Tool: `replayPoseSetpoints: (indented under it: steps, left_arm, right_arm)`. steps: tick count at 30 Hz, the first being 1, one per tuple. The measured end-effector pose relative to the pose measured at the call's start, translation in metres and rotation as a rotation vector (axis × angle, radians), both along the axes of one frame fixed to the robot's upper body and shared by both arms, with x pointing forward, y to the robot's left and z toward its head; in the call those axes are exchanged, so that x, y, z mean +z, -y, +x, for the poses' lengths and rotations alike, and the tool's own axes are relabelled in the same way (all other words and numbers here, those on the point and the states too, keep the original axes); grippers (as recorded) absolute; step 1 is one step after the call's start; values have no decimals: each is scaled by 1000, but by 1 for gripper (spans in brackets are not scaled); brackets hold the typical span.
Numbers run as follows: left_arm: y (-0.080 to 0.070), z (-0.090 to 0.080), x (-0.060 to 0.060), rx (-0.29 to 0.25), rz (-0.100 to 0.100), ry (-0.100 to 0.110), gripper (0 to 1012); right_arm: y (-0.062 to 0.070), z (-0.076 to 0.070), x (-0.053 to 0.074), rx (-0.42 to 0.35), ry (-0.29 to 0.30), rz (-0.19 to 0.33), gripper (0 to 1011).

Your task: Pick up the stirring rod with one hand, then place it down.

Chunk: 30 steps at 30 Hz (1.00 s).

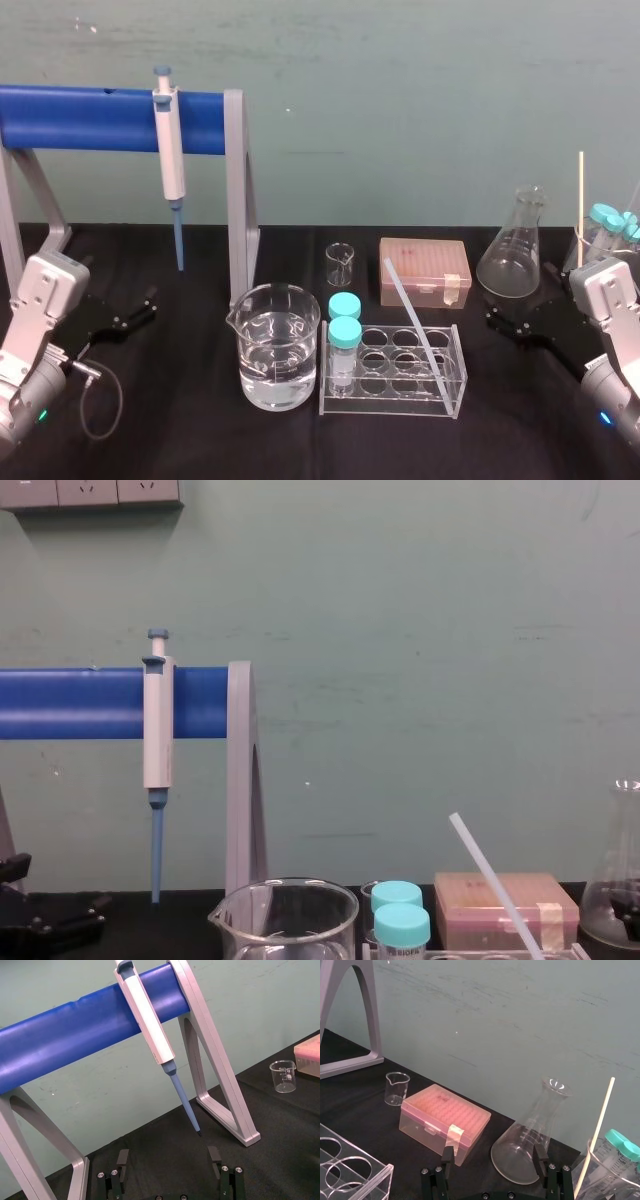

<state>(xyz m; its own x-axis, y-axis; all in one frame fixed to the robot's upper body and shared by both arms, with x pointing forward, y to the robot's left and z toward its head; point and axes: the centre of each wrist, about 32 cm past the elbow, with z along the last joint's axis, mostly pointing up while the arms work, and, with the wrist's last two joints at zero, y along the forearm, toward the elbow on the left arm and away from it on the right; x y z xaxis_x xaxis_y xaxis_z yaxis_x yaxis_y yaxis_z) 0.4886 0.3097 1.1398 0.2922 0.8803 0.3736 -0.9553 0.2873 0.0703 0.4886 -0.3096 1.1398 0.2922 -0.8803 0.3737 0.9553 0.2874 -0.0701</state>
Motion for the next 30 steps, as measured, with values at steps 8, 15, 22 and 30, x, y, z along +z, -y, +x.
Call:
replayPoseSetpoints:
  steps: [8, 15, 22, 30]
  left_arm:
    - [0, 0, 0, 0, 0, 0, 1000]
    - [0, 0, 0, 0, 0, 0, 1000]
    - [0, 0, 0, 0, 0, 0, 1000]
    - [0, 0, 0, 0, 0, 0, 1000]
  right_arm:
    - [0, 0, 0, 0, 0, 0, 1004]
    - [0, 0, 0, 0, 0, 0, 1004]
    - [0, 0, 0, 0, 0, 0, 1004]
    - [0, 0, 0, 0, 0, 0, 1004]
